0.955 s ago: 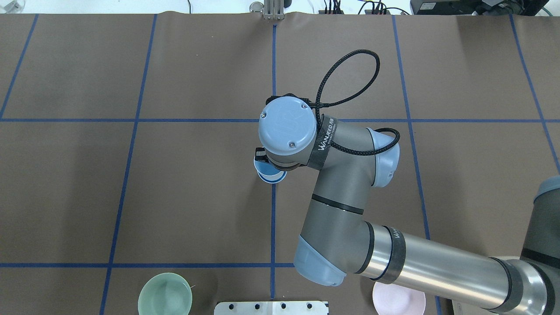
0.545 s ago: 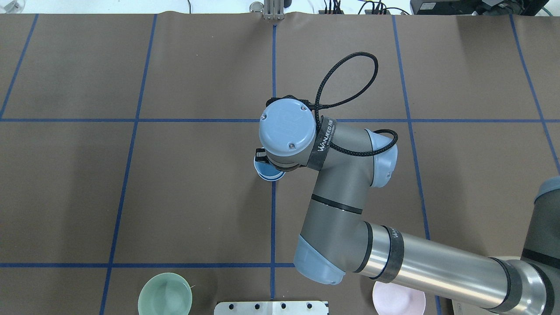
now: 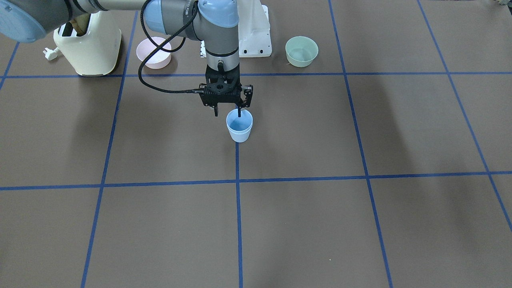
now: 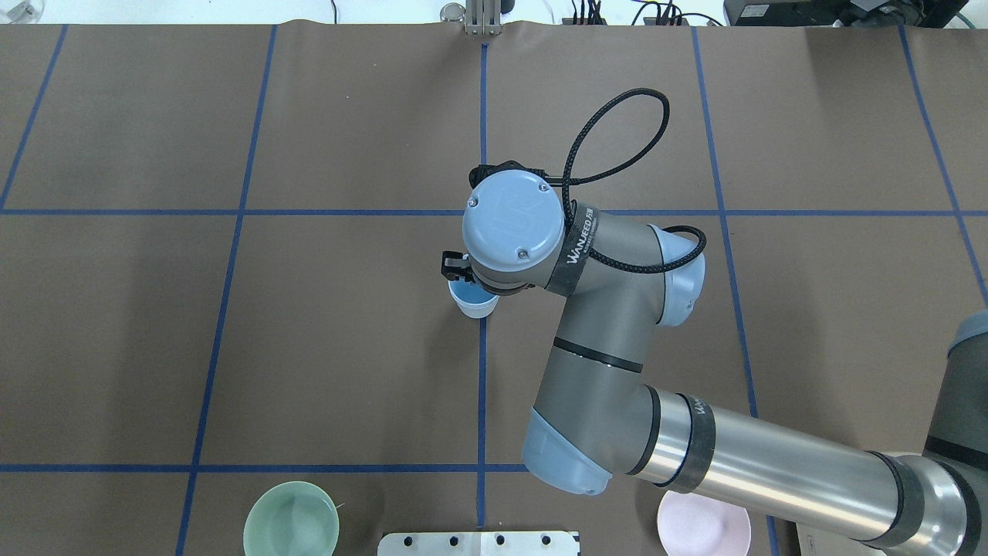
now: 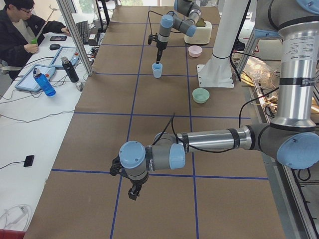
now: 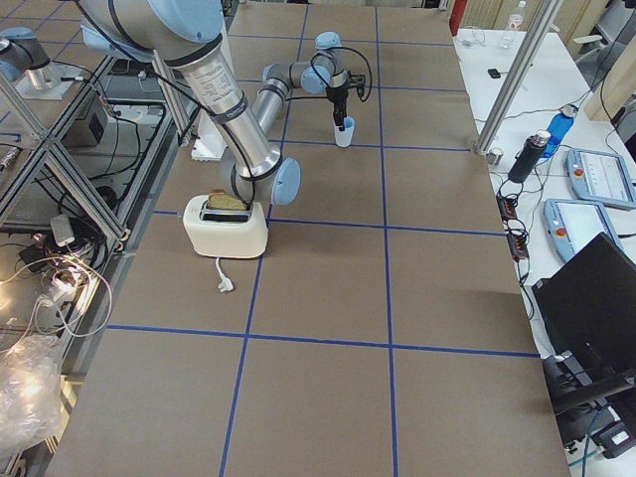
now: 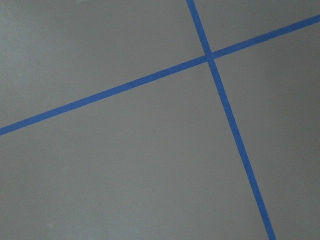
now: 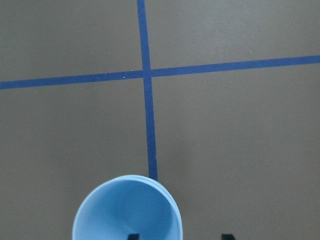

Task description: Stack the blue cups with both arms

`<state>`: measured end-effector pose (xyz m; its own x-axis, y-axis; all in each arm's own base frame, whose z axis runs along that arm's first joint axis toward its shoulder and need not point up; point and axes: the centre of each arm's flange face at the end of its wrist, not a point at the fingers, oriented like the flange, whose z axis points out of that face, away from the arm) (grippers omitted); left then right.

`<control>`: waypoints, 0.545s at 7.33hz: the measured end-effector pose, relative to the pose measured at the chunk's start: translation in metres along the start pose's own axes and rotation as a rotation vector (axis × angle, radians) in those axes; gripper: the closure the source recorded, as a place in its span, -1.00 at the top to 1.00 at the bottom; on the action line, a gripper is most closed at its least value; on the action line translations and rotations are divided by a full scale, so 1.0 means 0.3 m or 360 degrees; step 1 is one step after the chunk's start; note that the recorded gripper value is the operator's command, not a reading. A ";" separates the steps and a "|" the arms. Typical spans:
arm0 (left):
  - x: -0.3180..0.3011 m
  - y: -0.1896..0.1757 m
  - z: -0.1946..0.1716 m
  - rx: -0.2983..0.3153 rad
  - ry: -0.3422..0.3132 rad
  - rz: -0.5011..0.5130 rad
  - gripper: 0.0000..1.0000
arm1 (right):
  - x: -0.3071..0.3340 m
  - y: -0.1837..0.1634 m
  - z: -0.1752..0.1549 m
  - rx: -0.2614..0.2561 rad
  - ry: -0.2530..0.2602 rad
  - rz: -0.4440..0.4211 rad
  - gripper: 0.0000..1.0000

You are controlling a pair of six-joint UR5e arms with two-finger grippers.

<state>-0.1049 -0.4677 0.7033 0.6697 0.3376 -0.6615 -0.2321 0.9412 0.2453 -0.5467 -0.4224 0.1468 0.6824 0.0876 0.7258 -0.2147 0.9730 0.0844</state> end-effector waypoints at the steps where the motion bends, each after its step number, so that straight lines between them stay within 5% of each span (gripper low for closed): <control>1: 0.003 -0.004 -0.004 0.0003 -0.0001 0.0002 0.97 | 0.032 -0.073 -0.033 -0.0010 -0.0014 0.0000 1.00; 4: 0.049 -0.014 -0.036 0.0052 0.0039 -0.0198 0.97 | 0.378 -0.457 -0.128 -0.0048 0.0010 -0.0165 1.00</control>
<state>-0.1016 -0.4667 0.6850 0.6742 0.2190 -0.7053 -0.1253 0.9751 0.1830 -0.4129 -0.5377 0.1912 0.7041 -0.0128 0.7100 -0.1217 0.9829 0.1385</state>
